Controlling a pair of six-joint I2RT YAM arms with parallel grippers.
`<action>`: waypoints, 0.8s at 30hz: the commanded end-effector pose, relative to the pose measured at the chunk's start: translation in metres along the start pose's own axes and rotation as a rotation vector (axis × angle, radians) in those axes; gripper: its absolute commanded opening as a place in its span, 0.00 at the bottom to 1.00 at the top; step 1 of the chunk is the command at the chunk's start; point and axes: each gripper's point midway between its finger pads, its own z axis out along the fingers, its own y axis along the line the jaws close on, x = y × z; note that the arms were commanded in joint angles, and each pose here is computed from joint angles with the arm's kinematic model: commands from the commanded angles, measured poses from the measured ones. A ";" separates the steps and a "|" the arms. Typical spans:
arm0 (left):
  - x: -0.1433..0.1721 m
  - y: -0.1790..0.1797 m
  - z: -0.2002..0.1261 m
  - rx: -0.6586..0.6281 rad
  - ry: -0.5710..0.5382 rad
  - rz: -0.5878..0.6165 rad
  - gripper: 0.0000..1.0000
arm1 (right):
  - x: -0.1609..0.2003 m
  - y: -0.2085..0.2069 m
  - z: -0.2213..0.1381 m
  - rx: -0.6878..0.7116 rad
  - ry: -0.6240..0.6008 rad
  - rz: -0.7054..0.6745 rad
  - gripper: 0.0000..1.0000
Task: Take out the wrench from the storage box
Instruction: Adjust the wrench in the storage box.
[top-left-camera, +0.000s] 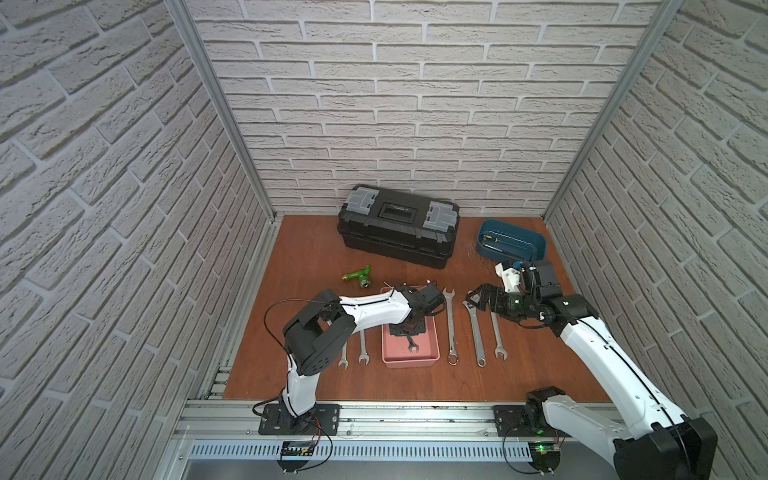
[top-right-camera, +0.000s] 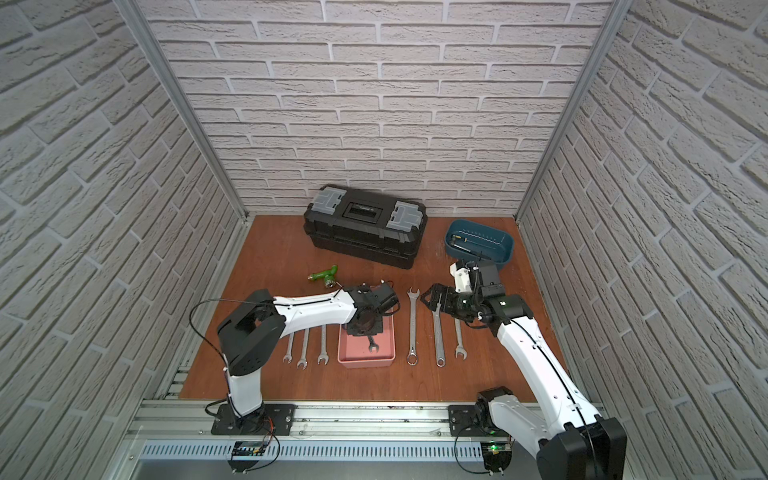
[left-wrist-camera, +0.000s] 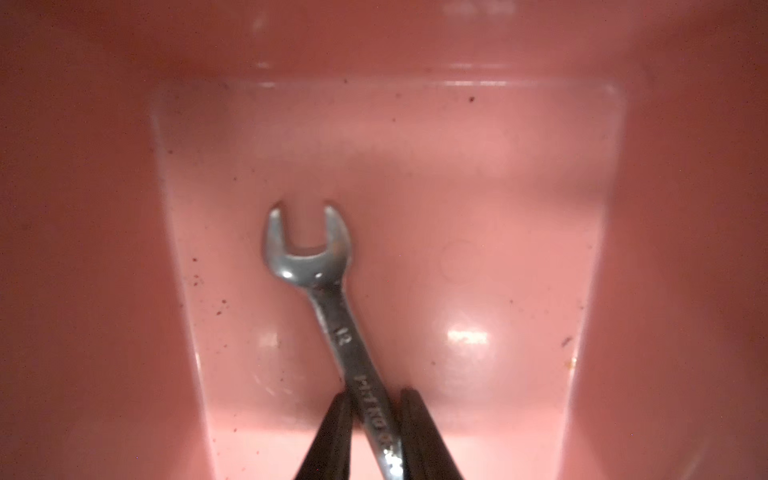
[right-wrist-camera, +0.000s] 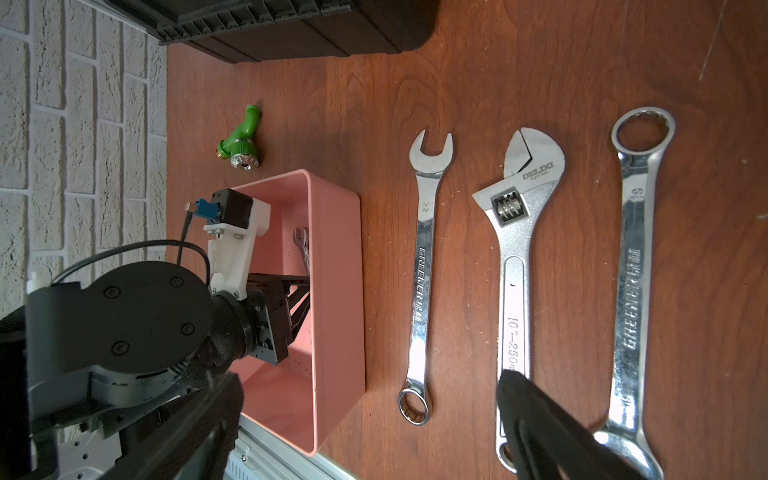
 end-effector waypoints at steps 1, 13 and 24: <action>0.015 0.018 0.023 -0.049 0.077 0.065 0.18 | -0.004 0.000 0.001 -0.016 -0.016 -0.014 1.00; 0.011 0.025 0.028 -0.074 0.117 0.217 0.10 | -0.003 -0.001 0.000 -0.019 -0.017 -0.009 1.00; 0.031 0.018 0.031 -0.067 0.178 0.173 0.30 | -0.004 0.000 0.000 -0.027 -0.018 -0.001 1.00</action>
